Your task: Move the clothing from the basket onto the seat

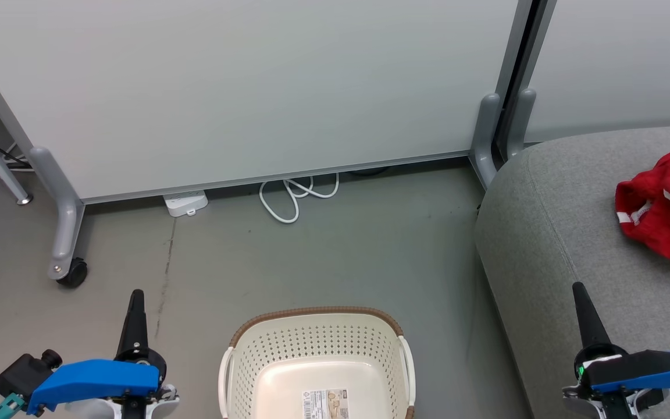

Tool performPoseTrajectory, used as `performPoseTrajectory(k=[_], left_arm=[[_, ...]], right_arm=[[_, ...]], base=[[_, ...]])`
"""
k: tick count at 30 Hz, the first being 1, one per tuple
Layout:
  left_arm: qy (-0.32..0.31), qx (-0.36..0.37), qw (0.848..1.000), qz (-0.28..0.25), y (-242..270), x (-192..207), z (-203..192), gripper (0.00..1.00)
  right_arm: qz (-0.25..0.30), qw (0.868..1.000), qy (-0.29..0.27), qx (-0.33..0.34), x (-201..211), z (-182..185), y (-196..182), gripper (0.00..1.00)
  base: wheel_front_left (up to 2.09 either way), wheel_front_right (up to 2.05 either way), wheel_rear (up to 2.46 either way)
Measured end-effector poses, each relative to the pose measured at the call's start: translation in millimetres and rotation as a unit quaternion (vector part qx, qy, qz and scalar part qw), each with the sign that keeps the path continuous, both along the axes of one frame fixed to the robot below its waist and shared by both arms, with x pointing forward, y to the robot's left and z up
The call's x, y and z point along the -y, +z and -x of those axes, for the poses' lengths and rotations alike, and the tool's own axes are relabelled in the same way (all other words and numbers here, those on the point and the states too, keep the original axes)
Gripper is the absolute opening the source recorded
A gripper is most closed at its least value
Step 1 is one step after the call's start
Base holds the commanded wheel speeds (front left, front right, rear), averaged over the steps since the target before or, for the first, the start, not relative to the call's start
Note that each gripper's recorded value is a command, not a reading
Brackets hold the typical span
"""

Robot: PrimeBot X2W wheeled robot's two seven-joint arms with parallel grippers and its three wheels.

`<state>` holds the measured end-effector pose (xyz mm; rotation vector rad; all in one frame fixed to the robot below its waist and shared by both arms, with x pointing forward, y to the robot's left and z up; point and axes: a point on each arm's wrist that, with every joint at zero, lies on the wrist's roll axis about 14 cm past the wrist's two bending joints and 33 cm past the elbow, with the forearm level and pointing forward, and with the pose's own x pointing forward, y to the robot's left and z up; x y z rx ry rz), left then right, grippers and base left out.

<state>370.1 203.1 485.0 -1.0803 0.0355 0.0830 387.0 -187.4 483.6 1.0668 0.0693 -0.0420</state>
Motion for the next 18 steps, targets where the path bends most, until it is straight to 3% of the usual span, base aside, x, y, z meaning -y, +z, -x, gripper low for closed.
performPoseTrajectory(k=[18], left_arm=[[-0.002,0.008,0.996,0.09,5.2,0.5,-6.3,0.0]], right_arm=[[-0.093,0.996,-0.006,0.007,3.8,-0.9,5.8,0.0]], base=[[0.0,0.0,0.0]])
